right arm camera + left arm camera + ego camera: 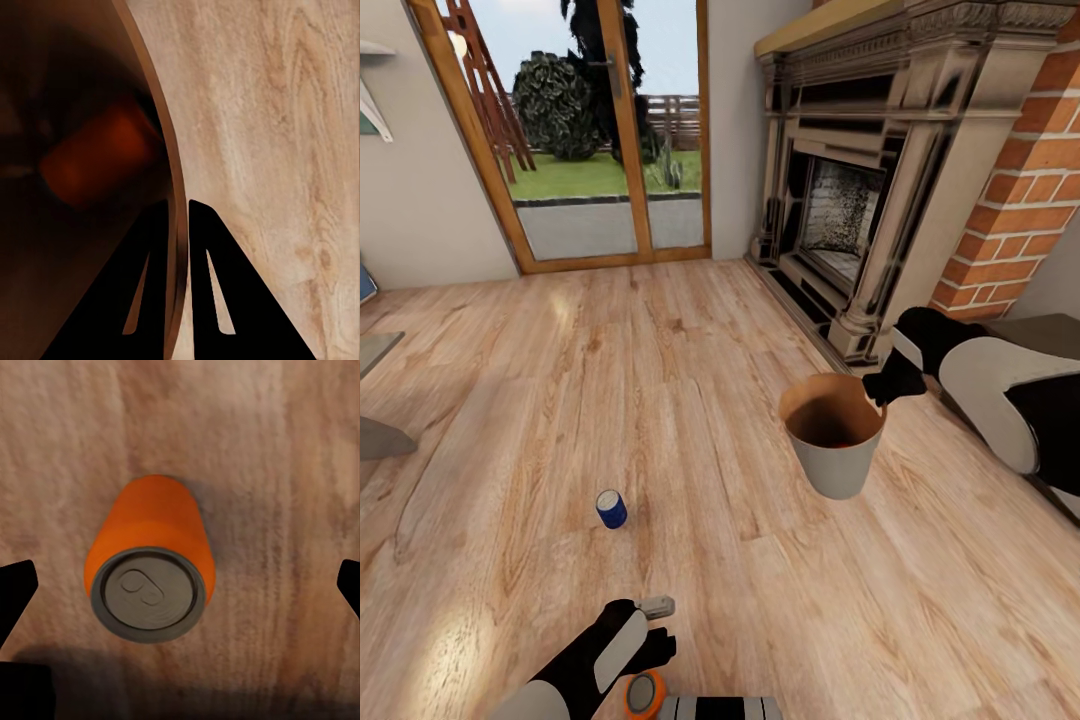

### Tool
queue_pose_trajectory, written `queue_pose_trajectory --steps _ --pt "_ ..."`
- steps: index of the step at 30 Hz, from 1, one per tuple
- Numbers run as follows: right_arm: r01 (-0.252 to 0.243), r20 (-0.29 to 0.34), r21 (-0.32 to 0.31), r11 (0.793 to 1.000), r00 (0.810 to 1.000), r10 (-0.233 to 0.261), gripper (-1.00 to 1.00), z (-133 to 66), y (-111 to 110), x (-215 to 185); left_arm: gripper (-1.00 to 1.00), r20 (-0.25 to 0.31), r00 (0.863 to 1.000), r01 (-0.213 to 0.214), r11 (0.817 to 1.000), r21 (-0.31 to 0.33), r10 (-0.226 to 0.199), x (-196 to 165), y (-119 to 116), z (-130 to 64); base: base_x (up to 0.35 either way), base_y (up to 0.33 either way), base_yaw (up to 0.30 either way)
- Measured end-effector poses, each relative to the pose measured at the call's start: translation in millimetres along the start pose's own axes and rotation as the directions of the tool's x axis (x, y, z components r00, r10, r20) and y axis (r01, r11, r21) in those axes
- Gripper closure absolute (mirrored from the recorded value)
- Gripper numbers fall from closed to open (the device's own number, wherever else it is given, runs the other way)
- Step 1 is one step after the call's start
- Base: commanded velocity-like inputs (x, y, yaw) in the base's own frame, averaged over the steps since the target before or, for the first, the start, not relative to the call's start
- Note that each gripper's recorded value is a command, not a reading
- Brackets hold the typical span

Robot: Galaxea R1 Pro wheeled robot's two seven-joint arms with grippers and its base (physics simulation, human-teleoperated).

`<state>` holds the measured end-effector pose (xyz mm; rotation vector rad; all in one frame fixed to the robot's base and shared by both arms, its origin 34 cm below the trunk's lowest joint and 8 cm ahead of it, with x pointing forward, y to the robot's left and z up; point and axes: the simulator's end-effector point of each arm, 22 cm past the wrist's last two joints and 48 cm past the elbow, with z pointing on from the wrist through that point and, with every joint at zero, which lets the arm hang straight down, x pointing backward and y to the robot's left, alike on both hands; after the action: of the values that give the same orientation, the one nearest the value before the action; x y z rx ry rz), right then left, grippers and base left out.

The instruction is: Put the three can of soda from the living room inside the tash can in the kitchen.

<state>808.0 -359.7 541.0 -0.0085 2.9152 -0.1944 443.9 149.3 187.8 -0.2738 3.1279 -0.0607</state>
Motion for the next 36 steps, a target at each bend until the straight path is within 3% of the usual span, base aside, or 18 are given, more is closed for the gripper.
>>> queue_pose_trajectory --steps 11,16,36 --pt "0.02 0.028 -0.002 1.0 0.999 -0.02 1.0 -13.7 11 -14 -1.0 -0.003 1.0 -0.001 1.0 0.0 0.001 1 1 0.8 0.0 0.0 0.0" --pt "0.028 0.035 -0.019 0.999 0.999 -0.027 1.0 -17.0 23 -18 -1.0 -0.046 0.999 0.002 1.0 -0.023 -0.003 19 11 8.9 0.0 0.0 0.0" --pt "0.039 0.035 -0.002 0.999 0.999 -0.038 1.0 -17.4 21 -18 -1.0 -0.061 0.998 0.004 1.0 -0.03 -0.006 26 14 12.1 0.0 0.0 0.0"
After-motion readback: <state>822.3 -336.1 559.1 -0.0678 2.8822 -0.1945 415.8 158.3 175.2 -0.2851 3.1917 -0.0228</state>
